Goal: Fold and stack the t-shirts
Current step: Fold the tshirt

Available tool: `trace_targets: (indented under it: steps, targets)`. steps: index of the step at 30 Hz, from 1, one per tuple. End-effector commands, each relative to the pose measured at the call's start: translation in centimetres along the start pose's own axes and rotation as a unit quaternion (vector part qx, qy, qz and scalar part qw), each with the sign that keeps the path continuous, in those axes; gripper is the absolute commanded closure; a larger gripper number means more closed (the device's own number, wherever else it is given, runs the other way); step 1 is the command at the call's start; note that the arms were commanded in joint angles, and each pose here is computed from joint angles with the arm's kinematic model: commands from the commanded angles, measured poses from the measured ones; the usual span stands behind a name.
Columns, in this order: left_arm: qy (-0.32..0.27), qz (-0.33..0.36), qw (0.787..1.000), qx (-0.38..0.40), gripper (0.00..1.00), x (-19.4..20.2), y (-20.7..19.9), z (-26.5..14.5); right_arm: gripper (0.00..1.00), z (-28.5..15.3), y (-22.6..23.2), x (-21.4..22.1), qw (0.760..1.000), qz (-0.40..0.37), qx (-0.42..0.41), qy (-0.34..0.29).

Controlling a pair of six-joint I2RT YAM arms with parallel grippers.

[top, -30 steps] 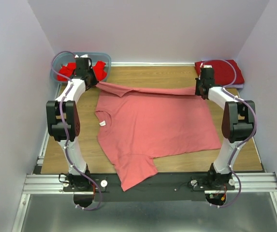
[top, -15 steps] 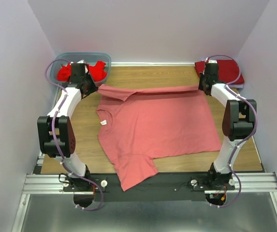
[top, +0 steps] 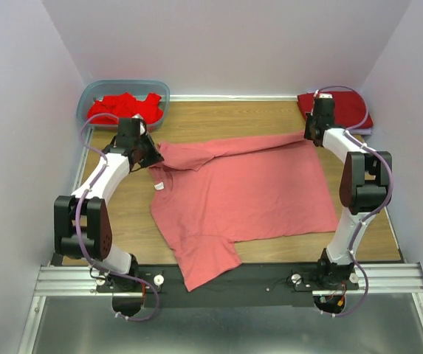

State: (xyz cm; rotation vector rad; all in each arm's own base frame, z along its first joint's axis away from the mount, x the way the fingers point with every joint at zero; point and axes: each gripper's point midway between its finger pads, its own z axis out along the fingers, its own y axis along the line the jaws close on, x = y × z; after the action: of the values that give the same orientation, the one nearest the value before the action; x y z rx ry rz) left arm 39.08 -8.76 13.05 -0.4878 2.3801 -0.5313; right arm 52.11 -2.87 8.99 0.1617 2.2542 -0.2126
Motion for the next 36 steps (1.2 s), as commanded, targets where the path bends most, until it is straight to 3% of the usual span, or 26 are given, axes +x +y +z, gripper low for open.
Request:
trace_targets:
  steps: [1,15,24,36]
  targets:
    - [0.007,-0.018,0.999,0.035,1.00,1.2,-0.9,-1.4,0.99,0.1,-1.1,0.8,1.000,0.000,0.019,0.007]
    - [-0.017,-0.011,0.998,0.053,1.00,-0.4,-2.7,-4.6,0.98,-0.7,-1.6,0.9,0.999,0.001,0.030,0.011]
    - [0.017,-0.019,0.999,0.040,1.00,3.3,-0.4,-3.6,0.98,-1.2,-1.8,4.4,0.998,0.006,0.035,0.055]
    - [0.028,-0.011,0.999,0.026,1.00,4.1,0.7,-2.5,0.95,-0.6,-2.6,6.7,0.994,-0.001,0.061,0.095]
